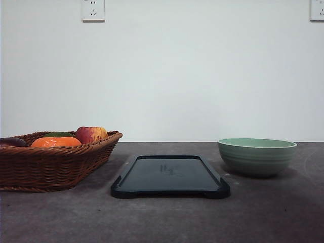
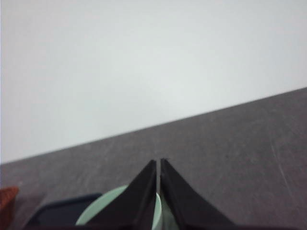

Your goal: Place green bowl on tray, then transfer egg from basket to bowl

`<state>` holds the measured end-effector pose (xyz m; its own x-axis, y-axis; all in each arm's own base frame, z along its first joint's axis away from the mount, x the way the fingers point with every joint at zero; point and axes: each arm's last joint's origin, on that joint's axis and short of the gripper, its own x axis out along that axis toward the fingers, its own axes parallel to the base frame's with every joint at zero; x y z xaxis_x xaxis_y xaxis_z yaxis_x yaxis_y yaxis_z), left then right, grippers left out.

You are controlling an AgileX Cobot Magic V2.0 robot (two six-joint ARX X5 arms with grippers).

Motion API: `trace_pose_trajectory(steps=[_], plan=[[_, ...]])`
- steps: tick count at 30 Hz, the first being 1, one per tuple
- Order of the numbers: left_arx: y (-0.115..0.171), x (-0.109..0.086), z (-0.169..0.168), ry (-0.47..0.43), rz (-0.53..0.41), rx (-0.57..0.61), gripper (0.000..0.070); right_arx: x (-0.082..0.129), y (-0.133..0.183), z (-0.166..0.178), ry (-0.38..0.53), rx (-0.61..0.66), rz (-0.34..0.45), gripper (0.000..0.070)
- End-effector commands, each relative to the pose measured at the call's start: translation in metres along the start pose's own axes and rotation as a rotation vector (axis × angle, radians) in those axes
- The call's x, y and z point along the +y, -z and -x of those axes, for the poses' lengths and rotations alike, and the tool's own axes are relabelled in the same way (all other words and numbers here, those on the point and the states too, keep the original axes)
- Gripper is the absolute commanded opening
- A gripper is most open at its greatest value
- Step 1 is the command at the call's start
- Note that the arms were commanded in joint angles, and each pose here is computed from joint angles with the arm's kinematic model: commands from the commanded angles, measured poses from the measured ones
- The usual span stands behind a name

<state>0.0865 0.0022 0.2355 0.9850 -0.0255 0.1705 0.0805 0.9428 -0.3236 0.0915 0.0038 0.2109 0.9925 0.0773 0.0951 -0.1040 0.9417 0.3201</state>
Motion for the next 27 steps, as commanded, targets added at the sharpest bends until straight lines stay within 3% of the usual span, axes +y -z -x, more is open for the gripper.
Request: trace_pose_trajectory(steps=[1, 14, 18, 27], plan=[[-0.009, -0.003, -0.002, -0.012, -0.08, 0.032, 0.001, 0.002, -0.007, -0.001, 0.0, 0.01, 0.045, 0.0005], [-0.043, -0.013, -0.035, -0.079, -0.134, 0.327, 0.0009, 0.011, -0.027, -0.029, -0.057, 0.203, 0.086, 0.0005], [-0.049, -0.016, -0.05, -0.036, -0.139, 0.411, 0.0009, 0.012, -0.031, -0.042, -0.056, 0.302, 0.095, 0.0005], [-0.055, -0.021, -0.079, 0.031, -0.185, 0.633, 0.0009, 0.018, -0.049, -0.071, -0.061, 0.496, 0.197, 0.0005]])
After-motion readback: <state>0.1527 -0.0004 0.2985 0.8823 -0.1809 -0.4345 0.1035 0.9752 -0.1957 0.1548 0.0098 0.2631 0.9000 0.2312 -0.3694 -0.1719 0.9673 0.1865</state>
